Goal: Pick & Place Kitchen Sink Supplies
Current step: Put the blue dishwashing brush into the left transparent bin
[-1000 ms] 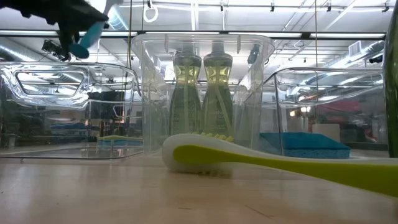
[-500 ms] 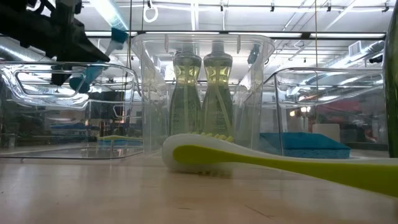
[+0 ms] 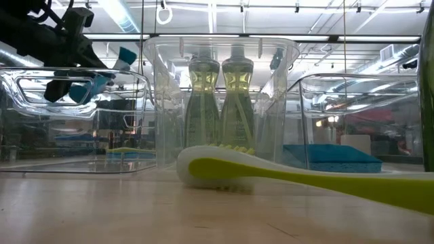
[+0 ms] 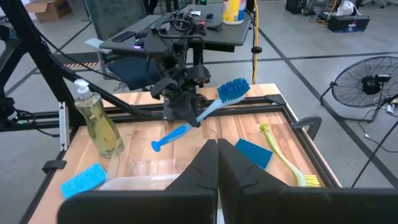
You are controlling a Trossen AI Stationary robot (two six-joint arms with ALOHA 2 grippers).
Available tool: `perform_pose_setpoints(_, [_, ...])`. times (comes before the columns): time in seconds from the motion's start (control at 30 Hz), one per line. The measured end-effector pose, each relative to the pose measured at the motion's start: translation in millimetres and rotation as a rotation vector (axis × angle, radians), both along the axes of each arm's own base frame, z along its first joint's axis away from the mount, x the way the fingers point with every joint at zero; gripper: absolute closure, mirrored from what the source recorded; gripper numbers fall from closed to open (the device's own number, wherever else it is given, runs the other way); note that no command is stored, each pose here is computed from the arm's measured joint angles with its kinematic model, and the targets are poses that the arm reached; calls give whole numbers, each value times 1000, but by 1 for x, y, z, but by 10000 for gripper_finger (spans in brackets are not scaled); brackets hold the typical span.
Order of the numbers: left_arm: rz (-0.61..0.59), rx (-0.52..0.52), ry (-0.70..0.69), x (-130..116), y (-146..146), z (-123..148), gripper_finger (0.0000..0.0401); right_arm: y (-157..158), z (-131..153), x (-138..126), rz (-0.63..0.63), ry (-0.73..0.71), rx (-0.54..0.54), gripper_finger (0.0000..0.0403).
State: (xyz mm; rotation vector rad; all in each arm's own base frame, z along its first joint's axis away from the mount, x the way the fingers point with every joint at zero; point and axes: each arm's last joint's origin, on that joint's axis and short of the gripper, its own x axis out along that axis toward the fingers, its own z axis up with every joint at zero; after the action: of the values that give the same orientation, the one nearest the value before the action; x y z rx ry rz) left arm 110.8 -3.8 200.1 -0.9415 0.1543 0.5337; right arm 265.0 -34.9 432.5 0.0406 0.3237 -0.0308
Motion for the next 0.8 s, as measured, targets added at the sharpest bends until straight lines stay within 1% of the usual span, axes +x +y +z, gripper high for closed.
perform_pose_setpoints(0.17, [-36, -92, -9, 0, -2, -1, 332, 0, 0, 0, 2, 0, -7, 403])
perform_pose_setpoints(0.3, [-54, -135, -3, 0, -3, -3, 338, 0, 0, 0, 4, 0, -11, 403])
perform_pose_setpoints(0.4, [-45, -155, 6, -1, -3, -4, 337, 0, 0, 0, 7, 1, -22, 403])
perform_pose_setpoints(0.6, [-10, -217, 21, -2, -2, -8, 313, 0, 0, 0, 11, 1, -32, 403])
perform_pose_setpoints(0.8, [2, -249, 31, -3, -2, -9, 276, 0, 0, 0, 11, 2, -32, 403])
